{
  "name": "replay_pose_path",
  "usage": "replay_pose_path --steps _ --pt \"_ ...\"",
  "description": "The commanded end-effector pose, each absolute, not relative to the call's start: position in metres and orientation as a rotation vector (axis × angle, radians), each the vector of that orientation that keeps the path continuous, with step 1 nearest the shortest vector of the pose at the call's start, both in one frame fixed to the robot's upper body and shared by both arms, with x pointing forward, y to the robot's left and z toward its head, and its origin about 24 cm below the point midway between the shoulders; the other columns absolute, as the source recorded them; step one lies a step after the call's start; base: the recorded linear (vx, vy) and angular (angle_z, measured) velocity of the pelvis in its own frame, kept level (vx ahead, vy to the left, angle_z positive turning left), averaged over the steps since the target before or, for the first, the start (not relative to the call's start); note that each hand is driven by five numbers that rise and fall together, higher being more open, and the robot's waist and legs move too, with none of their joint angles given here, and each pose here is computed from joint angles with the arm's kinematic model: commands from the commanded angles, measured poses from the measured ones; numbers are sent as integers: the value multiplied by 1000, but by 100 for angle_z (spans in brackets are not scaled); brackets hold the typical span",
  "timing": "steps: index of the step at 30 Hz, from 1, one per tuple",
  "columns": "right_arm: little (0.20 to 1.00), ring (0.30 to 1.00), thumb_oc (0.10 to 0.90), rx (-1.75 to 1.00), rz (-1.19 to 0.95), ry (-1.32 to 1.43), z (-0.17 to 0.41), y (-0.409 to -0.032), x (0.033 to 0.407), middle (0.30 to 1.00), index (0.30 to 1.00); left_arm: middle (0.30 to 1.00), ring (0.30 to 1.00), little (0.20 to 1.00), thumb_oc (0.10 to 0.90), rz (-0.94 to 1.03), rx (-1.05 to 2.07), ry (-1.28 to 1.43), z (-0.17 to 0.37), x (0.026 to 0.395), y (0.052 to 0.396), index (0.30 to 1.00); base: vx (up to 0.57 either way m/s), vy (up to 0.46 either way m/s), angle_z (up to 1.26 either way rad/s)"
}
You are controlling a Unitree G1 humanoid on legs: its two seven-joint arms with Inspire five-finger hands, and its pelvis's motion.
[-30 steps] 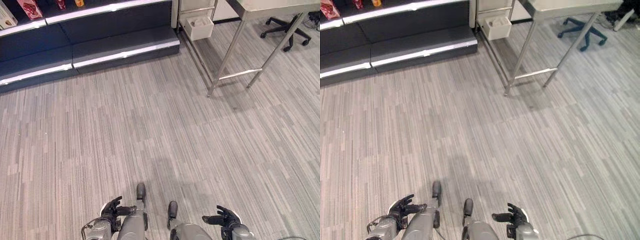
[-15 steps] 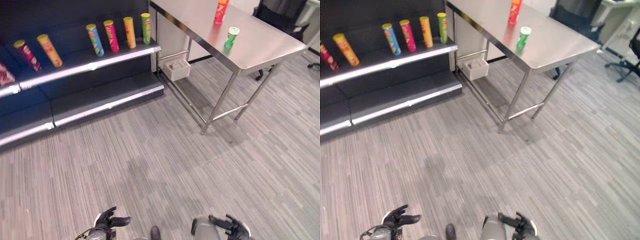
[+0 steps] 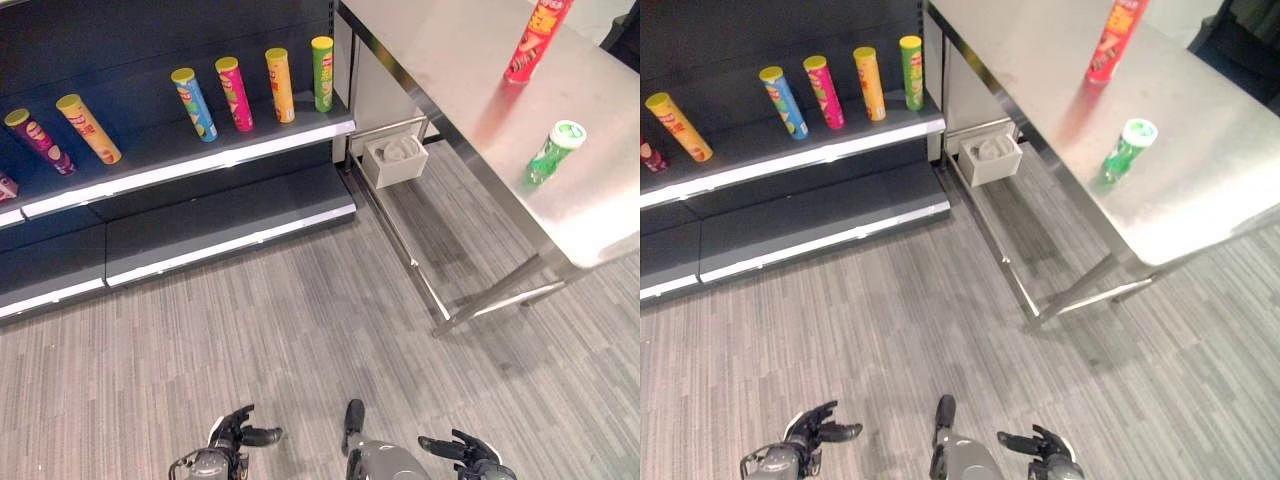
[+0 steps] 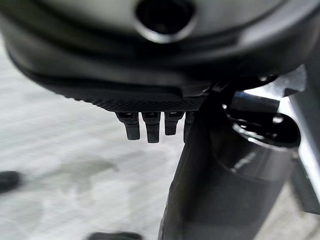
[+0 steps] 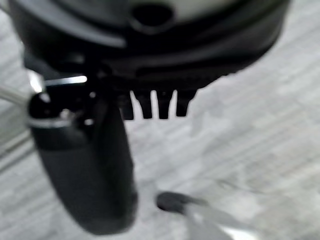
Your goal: Put the goods on the table back onto the shelves and tidy them up.
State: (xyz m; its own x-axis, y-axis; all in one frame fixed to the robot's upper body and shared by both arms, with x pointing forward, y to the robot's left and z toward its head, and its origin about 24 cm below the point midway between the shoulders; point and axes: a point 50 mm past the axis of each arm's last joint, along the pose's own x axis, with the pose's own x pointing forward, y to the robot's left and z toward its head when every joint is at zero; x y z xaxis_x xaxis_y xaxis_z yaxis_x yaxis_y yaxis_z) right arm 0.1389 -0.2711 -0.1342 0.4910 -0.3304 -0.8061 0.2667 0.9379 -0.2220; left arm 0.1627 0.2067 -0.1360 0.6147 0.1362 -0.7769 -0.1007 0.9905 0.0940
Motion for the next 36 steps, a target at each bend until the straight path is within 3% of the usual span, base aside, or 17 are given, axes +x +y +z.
replay_pose_path --steps 1,13,22,32,36 --pt "900 900 800 -121 -410 1036 -134 -288 120 900 900 900 900 900 800 157 77 820 -124 179 220 900 106 -84 -24" --pt "900 900 800 -190 -345 1036 -135 -281 123 900 900 900 900 900 800 144 85 890 -135 162 216 900 197 89 -66" --pt "900 900 800 -126 -354 996 -135 -268 137 900 900 900 900 900 800 214 113 858 -125 174 239 900 24 101 -53" --pt "900 900 800 -94 -442 1074 -138 -288 109 900 900 900 900 900 800 194 92 822 -121 182 234 900 136 -225 -14" --pt "900 900 800 73 -560 862 -114 -315 129 900 900 900 900 900 800 217 66 781 -115 184 242 900 65 -30 -16"
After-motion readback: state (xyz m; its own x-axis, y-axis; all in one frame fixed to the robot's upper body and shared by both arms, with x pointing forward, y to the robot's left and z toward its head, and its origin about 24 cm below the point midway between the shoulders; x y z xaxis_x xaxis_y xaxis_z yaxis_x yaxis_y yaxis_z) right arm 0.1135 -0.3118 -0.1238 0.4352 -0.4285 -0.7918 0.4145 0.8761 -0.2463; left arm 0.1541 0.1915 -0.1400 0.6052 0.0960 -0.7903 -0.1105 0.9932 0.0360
